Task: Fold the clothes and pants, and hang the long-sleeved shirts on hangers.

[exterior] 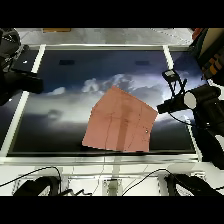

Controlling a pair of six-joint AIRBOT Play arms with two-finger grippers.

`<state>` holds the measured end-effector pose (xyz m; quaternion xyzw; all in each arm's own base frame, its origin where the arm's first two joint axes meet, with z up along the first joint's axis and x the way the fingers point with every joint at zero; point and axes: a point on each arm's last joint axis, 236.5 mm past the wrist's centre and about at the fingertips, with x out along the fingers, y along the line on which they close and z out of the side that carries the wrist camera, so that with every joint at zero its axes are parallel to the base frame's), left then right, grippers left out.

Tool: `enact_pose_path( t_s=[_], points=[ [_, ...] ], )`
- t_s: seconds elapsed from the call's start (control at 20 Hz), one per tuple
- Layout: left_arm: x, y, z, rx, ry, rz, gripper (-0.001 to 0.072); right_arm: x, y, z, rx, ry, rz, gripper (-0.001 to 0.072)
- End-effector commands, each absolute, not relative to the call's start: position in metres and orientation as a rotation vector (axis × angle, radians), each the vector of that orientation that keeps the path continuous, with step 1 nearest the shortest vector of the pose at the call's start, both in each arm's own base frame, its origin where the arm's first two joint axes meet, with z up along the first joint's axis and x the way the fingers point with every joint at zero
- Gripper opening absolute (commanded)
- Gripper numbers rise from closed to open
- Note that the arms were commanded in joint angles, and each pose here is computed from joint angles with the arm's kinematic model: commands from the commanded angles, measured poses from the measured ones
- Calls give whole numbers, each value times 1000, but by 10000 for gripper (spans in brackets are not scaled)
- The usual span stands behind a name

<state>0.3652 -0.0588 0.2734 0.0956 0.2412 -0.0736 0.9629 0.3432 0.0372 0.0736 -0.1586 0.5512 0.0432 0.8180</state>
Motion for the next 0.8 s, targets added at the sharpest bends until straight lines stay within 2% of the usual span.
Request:
enact_pose_path(
  t_s=[0.0, 0.1, 0.2, 0.3, 0.5, 0.6, 0.75],
  points=[
    [362, -76, 271, 127, 498, -211, 7, 309, -5, 37, -460, 1359, 102, 13],
    [364, -72, 265, 148, 520, -197, 7, 268, -22, 12, -448, 1536, 140, 13],
    [366, -67, 240, 176, 606, -180, 7, 225, -16, -8, -323, 1697, 232, 12],
    [362, -64, 193, 202, 758, -176, 7, 193, 14, -21, -181, 1772, 449, 12],
    [336, -74, 66, 287, 1035, -288, 7, 180, 99, -18, 97, 1617, 878, 12],
    [299, -82, 6, 260, 1187, -360, 7, 177, 109, -21, 140, 1600, 909, 13],
    [241, -99, -57, 125, 1387, -422, 7, 189, 107, -29, 129, 1561, 863, 13]
  ],
)
